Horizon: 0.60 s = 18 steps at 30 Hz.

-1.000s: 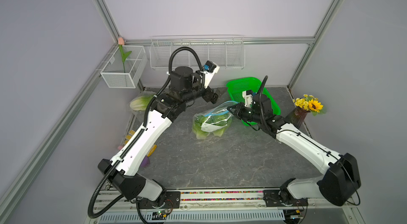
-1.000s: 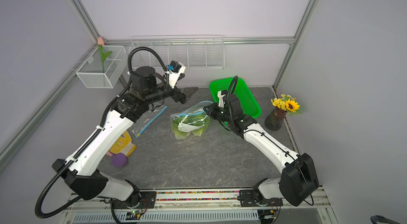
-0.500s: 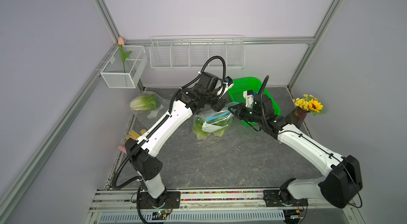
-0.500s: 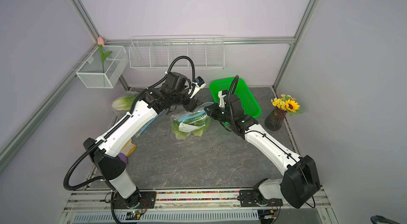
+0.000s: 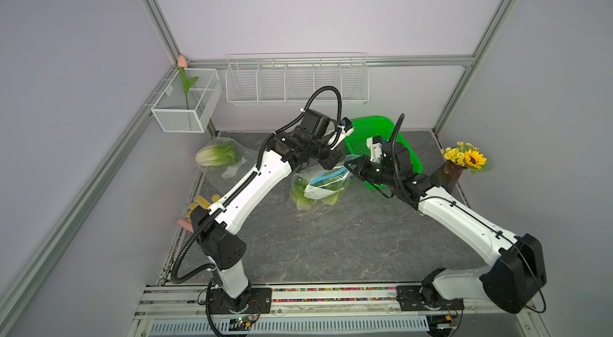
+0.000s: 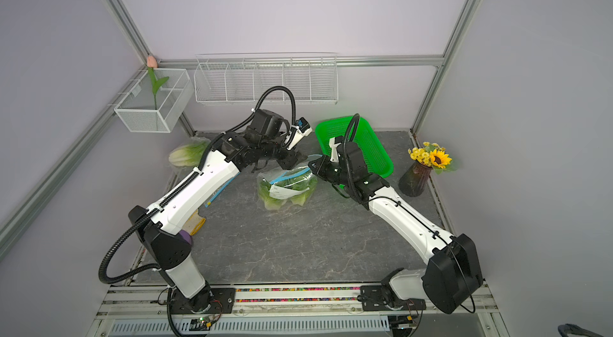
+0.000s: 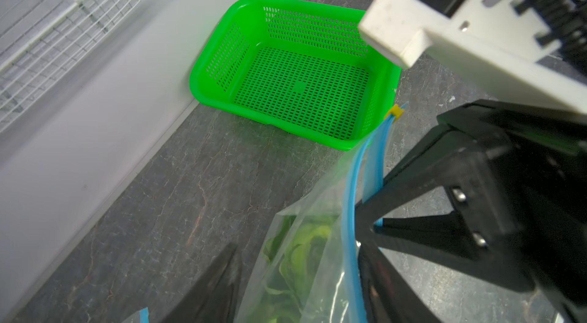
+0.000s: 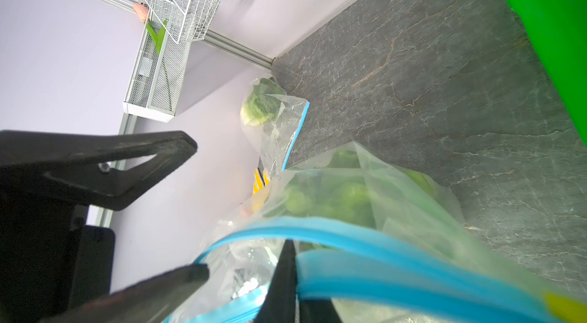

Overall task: Open the zip-top bag and take out the chinese cabbages
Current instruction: Open the zipper of the food storage bag at the center of the board.

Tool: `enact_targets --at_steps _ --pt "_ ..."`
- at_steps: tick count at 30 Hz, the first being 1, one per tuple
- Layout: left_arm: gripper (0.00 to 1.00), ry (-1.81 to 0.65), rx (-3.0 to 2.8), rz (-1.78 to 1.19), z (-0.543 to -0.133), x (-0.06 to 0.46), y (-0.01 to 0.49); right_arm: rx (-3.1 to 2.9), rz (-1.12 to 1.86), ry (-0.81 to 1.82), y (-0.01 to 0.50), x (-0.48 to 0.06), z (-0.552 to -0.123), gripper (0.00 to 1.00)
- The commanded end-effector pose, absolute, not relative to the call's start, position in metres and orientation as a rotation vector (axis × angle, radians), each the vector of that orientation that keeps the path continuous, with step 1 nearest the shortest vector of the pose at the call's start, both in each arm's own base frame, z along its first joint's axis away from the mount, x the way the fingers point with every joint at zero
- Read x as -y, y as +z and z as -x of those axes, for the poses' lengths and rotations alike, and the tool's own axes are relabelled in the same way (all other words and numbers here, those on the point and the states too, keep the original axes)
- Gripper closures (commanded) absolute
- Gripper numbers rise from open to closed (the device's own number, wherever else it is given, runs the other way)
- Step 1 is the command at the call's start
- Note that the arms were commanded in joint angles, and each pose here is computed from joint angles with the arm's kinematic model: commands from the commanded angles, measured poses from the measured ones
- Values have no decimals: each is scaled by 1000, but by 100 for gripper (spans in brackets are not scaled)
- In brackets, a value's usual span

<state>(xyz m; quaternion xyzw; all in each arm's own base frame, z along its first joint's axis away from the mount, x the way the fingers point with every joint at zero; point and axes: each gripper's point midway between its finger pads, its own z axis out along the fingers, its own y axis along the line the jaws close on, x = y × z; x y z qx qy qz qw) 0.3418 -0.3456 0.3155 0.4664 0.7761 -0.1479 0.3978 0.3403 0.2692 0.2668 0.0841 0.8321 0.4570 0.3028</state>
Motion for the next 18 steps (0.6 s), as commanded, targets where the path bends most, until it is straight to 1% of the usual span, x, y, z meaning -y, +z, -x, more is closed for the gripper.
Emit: enact_targets --at_steps 1,7,10,15,18 --pt "48 -325 -2012 -1188 -345 342 301 -2159 -222 1190 276 -260 -341 93" --pt "55 -276 -2036 -1181 -349 336 292 -2165 -220 1195 276 -261 -342 93" --pt "66 -249 -2046 -1161 -353 334 291 -2165 -223 1190 275 -259 -342 93" --pt "90 -232 -2043 -1088 -357 328 302 -2157 -185 1189 281 -263 -343 93" --pt "100 -181 -2047 -1002 -362 317 314 -2149 -133 1189 289 -270 -345 93"
